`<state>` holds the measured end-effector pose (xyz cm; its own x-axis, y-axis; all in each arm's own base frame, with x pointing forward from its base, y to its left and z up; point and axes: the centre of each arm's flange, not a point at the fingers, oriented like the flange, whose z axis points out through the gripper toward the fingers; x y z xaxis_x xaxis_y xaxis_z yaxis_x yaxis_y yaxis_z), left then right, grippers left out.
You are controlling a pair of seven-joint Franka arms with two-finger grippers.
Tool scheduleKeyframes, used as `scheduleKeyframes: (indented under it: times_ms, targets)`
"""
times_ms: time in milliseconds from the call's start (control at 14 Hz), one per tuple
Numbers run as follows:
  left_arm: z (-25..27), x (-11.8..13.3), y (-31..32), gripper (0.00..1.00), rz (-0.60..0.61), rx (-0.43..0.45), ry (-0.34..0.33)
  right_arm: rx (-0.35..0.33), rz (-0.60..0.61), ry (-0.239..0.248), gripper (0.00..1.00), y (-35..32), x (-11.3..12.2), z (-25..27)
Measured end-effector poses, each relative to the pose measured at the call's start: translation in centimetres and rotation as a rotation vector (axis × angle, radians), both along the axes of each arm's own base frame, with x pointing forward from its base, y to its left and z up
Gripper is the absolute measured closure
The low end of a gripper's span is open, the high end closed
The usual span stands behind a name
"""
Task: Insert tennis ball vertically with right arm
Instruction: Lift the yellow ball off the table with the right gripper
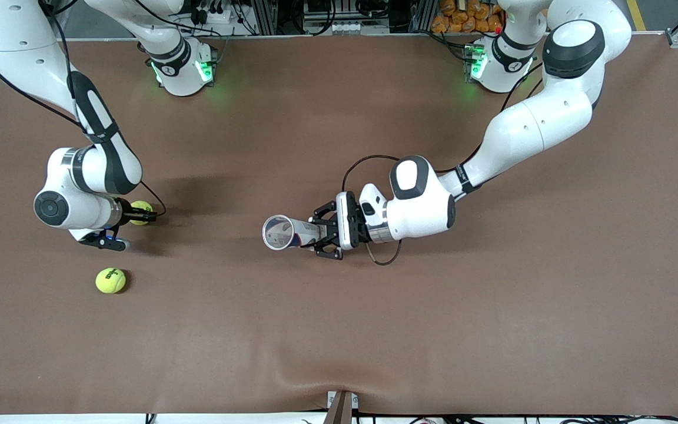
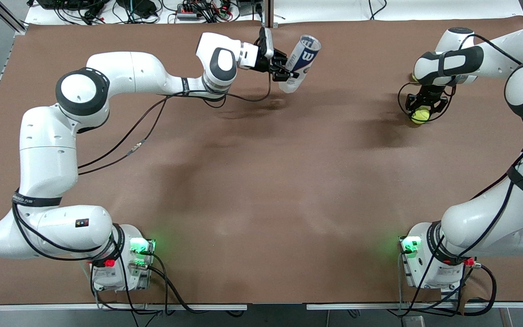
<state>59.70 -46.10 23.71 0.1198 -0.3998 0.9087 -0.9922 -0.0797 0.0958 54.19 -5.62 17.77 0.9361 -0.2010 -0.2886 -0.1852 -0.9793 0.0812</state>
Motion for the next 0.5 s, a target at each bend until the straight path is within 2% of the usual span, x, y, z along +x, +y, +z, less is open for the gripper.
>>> scheduleKeyframes:
  times_ms: [286,501]
  targets:
    - [-0.7,0.2,0.3,0.49,0.007,-0.014,0.022,0.007,0.003,0.003,0.33,0.6,0.9,3.2]
    - [-0.8,0.3,0.4,0.49,0.011,-0.02,0.026,0.018,0.029,-0.01,0.33,2.7,2.7,10.6]
